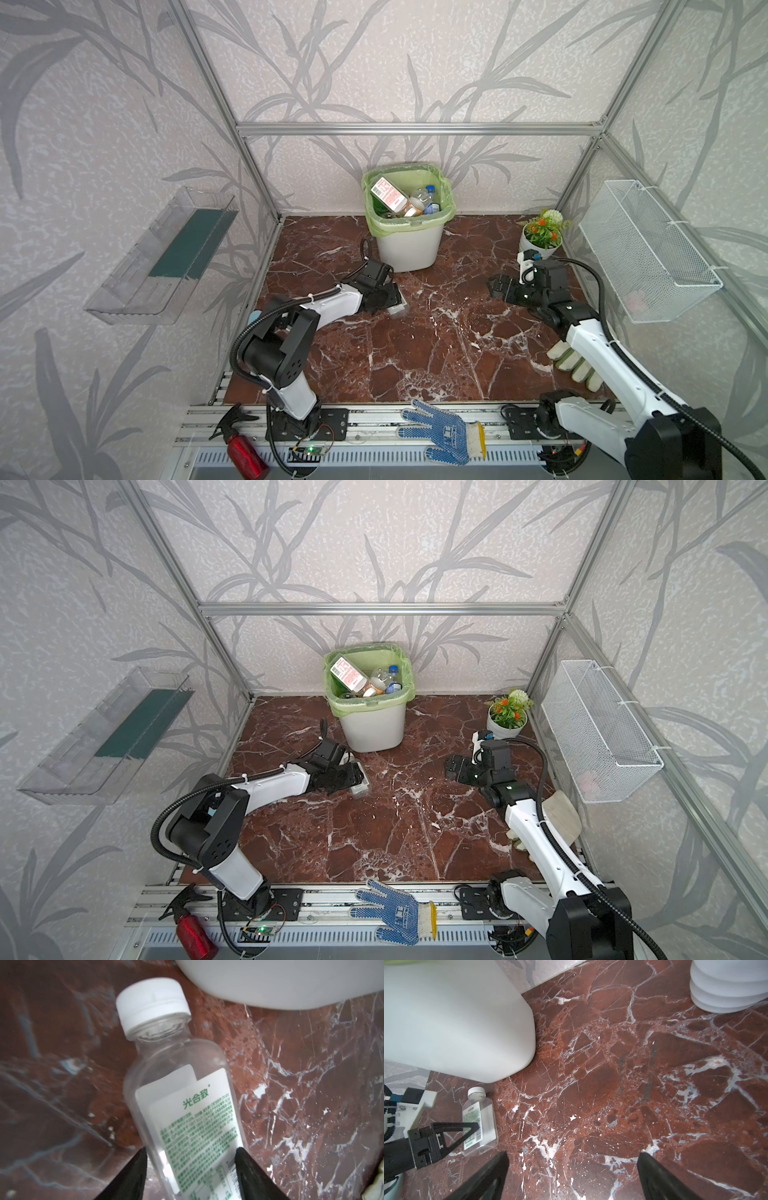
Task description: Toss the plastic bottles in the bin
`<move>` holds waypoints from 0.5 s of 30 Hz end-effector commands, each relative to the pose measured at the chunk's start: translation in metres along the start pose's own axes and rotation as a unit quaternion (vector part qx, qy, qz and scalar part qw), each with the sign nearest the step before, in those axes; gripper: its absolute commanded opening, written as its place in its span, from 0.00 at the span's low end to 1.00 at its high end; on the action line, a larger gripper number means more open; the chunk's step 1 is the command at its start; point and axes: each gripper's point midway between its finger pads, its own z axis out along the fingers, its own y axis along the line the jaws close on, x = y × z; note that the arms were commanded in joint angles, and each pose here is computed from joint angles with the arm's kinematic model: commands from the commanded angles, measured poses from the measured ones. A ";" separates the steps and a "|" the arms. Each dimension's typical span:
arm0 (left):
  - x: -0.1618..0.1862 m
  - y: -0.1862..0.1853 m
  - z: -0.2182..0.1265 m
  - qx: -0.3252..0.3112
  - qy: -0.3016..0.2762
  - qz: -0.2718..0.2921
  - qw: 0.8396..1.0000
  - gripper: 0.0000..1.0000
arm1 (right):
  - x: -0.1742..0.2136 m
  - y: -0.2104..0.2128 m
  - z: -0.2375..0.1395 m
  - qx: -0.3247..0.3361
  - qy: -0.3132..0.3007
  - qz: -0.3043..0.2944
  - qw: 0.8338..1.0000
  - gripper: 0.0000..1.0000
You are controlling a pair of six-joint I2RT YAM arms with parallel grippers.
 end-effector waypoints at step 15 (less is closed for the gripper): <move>0.008 0.013 -0.076 -0.049 -0.097 0.001 0.994 0.99 | 0.036 0.037 0.030 0.061 0.094 -0.050 0.992 0.97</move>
